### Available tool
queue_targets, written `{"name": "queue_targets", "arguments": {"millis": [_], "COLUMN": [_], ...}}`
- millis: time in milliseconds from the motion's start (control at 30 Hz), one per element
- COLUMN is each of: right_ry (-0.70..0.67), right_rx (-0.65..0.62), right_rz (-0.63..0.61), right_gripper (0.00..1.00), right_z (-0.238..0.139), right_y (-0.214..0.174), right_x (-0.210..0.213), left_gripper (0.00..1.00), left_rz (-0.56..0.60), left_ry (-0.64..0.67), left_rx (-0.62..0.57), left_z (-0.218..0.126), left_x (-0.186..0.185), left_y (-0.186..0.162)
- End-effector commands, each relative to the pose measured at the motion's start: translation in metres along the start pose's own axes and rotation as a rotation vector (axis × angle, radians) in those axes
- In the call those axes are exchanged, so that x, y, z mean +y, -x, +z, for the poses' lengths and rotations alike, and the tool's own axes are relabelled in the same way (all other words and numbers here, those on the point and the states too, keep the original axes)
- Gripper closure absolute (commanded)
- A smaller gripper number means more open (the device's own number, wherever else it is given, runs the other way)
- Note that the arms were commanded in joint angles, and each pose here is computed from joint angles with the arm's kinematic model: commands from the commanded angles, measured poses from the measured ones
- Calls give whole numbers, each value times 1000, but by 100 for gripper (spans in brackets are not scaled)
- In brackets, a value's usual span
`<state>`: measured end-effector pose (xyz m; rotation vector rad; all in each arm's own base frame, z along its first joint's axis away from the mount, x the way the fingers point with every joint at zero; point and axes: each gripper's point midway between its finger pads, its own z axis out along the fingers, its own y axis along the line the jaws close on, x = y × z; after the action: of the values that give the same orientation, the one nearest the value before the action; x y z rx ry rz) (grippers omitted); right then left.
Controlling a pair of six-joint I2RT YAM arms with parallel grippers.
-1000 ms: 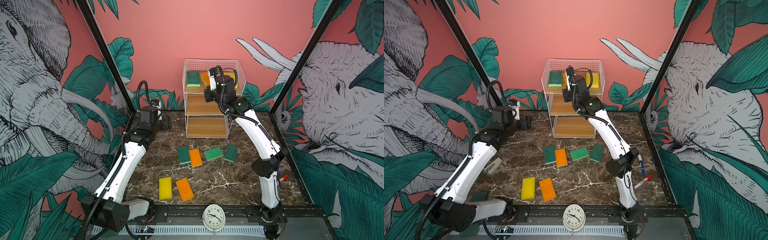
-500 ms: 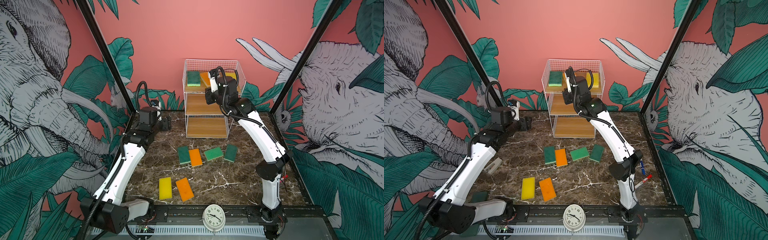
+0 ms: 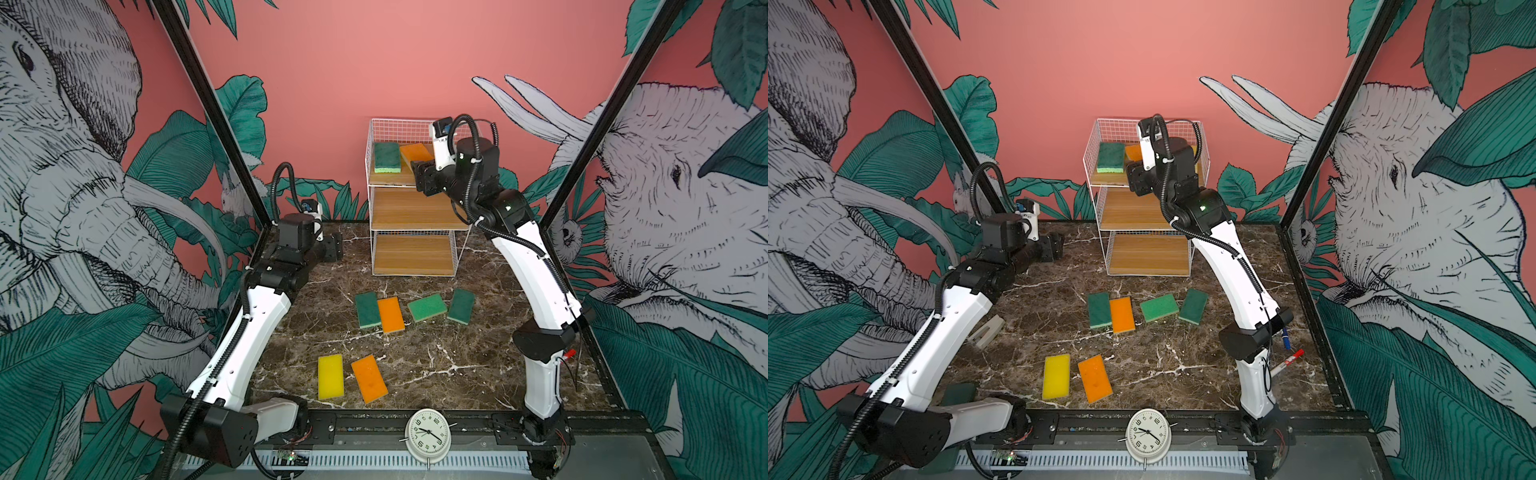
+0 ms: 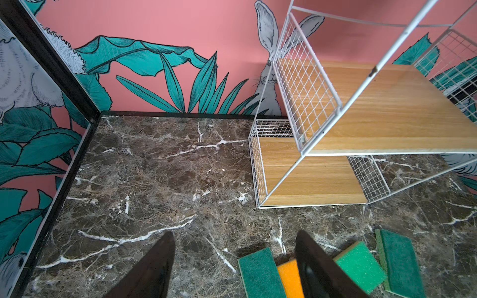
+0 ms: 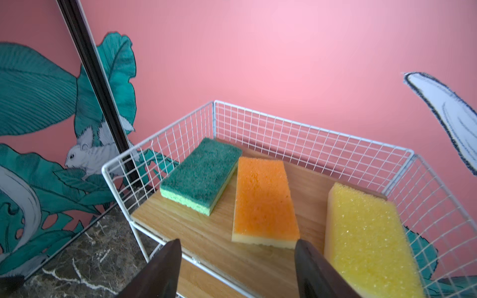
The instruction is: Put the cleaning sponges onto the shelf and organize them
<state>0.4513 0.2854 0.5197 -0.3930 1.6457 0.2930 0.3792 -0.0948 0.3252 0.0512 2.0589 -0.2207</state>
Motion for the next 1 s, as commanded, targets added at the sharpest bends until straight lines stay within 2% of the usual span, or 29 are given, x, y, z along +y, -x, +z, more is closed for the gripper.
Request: {"name": "queue_targets", "arguments": {"millis": [0, 367, 967], "right_ry": [27, 68, 31], "right_rx": [24, 74, 104], "right_rz": [40, 57, 54], "right_gripper": [26, 23, 17], "right_z": [10, 24, 44], "right_y": [-9, -29, -48], "right_x": [-8, -4, -12], "left_gripper": [25, 25, 25], "left_rz": [-12, -21, -20], "left_ry": [-7, -12, -10], "left_rx": [-29, -27, -17], "left_z": [-6, 1, 6], "left_x": [2, 1, 2], "left_y": [4, 3, 1]}}
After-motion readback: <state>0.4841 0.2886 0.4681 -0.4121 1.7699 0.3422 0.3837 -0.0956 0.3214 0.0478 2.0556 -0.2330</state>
